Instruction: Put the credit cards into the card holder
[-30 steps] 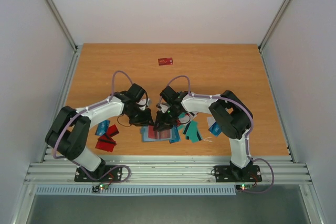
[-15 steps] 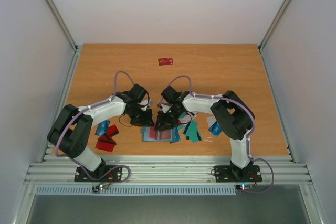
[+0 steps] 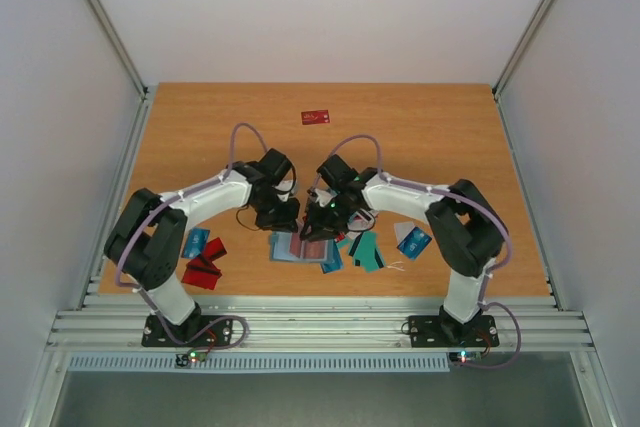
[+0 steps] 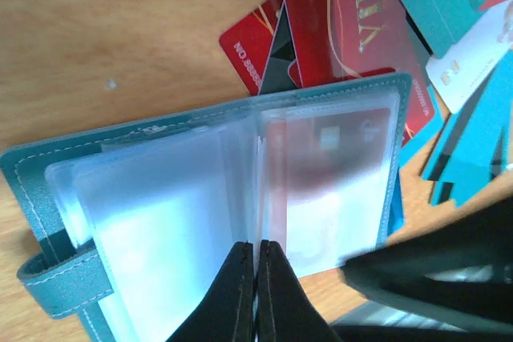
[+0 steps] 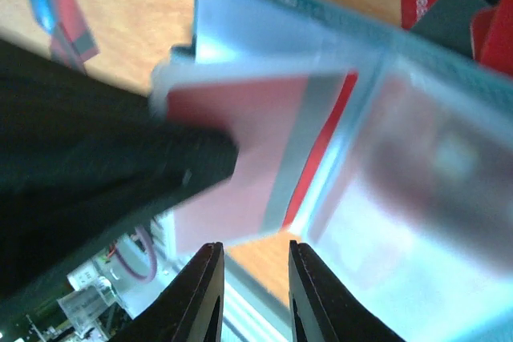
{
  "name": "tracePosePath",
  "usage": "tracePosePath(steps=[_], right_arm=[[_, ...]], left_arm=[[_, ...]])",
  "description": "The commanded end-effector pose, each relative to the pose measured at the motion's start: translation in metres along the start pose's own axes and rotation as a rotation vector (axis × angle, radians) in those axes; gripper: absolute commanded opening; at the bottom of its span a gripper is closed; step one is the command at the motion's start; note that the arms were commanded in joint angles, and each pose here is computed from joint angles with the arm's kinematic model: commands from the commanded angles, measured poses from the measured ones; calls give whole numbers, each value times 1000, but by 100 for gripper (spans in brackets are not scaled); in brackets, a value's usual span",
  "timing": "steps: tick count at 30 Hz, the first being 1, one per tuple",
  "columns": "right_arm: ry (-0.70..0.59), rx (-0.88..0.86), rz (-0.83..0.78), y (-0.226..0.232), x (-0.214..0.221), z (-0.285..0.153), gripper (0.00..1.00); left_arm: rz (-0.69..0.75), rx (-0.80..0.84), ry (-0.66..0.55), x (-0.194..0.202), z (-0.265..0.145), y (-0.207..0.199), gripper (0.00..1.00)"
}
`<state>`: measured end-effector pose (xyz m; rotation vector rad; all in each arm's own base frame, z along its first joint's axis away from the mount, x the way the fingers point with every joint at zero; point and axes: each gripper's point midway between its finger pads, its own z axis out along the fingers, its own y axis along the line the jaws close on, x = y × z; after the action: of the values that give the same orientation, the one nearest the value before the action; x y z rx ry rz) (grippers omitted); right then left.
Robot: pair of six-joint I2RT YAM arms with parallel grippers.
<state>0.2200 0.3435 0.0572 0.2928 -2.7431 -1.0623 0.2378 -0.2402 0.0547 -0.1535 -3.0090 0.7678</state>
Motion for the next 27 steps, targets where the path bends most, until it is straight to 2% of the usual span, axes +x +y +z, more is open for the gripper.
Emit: tracePosePath(steps=[1, 10, 19, 27], right_arm=[[-58, 1, -14, 1, 11, -35, 25], [-142, 52, 99, -44, 19, -87, 25], [-169, 46, 131, -59, 26, -112, 25], [-194, 12, 152, -64, 30, -122, 26]], left_arm=[[55, -173, 26, -2, -8, 10, 1], [57, -328, 35, -15, -4, 4, 5], [8, -491, 33, -19, 7, 1, 11], [-40, -393, 62, -15, 25, -23, 32]])
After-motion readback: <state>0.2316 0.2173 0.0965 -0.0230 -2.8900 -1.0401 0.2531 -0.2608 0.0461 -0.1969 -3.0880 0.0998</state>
